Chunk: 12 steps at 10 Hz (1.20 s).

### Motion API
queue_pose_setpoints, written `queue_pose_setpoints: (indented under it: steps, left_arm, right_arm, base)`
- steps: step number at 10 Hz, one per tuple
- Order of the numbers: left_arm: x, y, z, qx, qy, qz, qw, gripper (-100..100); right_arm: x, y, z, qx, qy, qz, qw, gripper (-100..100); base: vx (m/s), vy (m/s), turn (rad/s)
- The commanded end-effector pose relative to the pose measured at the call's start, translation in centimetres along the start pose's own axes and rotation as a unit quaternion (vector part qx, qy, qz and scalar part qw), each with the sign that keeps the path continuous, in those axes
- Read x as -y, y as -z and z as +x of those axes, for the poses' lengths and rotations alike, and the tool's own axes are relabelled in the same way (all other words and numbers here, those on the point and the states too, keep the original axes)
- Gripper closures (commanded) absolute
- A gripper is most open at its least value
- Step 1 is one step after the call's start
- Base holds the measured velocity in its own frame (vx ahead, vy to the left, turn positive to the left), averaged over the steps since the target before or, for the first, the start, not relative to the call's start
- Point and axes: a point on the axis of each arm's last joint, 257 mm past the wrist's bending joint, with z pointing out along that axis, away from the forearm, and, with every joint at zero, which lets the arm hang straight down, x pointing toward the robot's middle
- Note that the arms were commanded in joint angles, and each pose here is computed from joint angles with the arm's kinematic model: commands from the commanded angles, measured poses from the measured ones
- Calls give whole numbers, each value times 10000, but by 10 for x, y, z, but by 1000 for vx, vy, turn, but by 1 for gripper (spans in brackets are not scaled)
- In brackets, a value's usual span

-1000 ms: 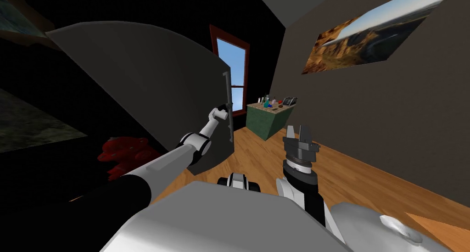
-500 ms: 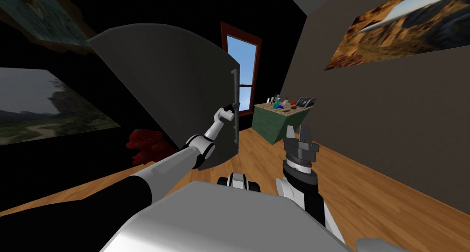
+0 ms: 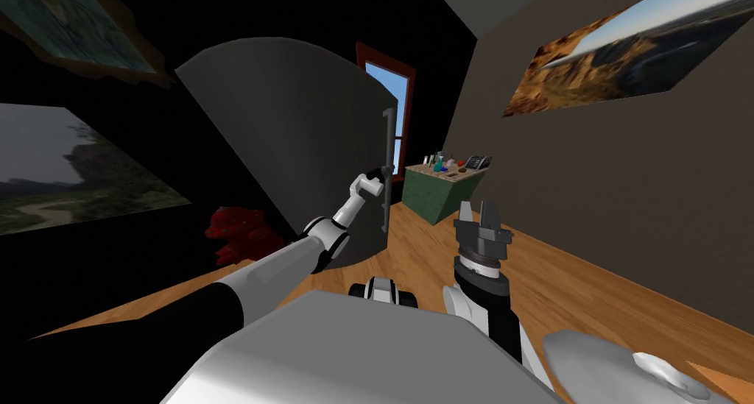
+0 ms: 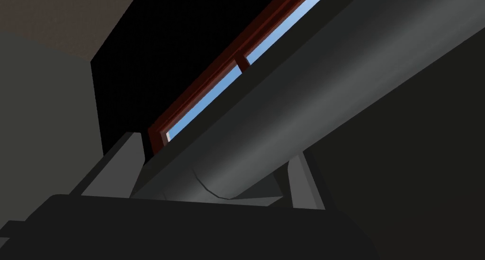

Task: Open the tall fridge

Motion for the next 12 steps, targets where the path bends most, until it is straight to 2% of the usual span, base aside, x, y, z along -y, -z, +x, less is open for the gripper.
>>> queue_pose_setpoints:
  steps: [1, 4, 5, 6, 9, 12]
  left_arm:
    - [32, -1, 26, -241, 67, 253, 9994, 100]
    - [69, 4, 57, -515, 85, 548, 9971, 100]
    - [60, 0, 51, -446, 8, 472, 9979, 100]
    - [73, 3, 68, -586, 8, 574, 9966, 100]
    - [109, 13, 99, -859, 44, 890, 9923, 100]
    - [146, 27, 129, -1136, 79, 1207, 9861, 100]
  right_arm:
    - [0, 0, 0, 0, 0, 0, 10000, 0]
    - [0, 0, 0, 0, 0, 0, 10000, 0]
    - [0, 0, 0, 0, 0, 0, 10000, 0]
    - [0, 0, 0, 1, 0, 1, 10000, 0]
    - [0, 0, 0, 0, 1, 0, 10000, 0]
    - [0, 0, 0, 0, 1, 1, 10000, 0]
  base:
    - [-228, 174, -149]
    - [-233, 173, -117]
    - [-111, 79, -68]
    - [-85, 99, -58]
    - [-168, 211, -131]
    - [-195, 232, -121]
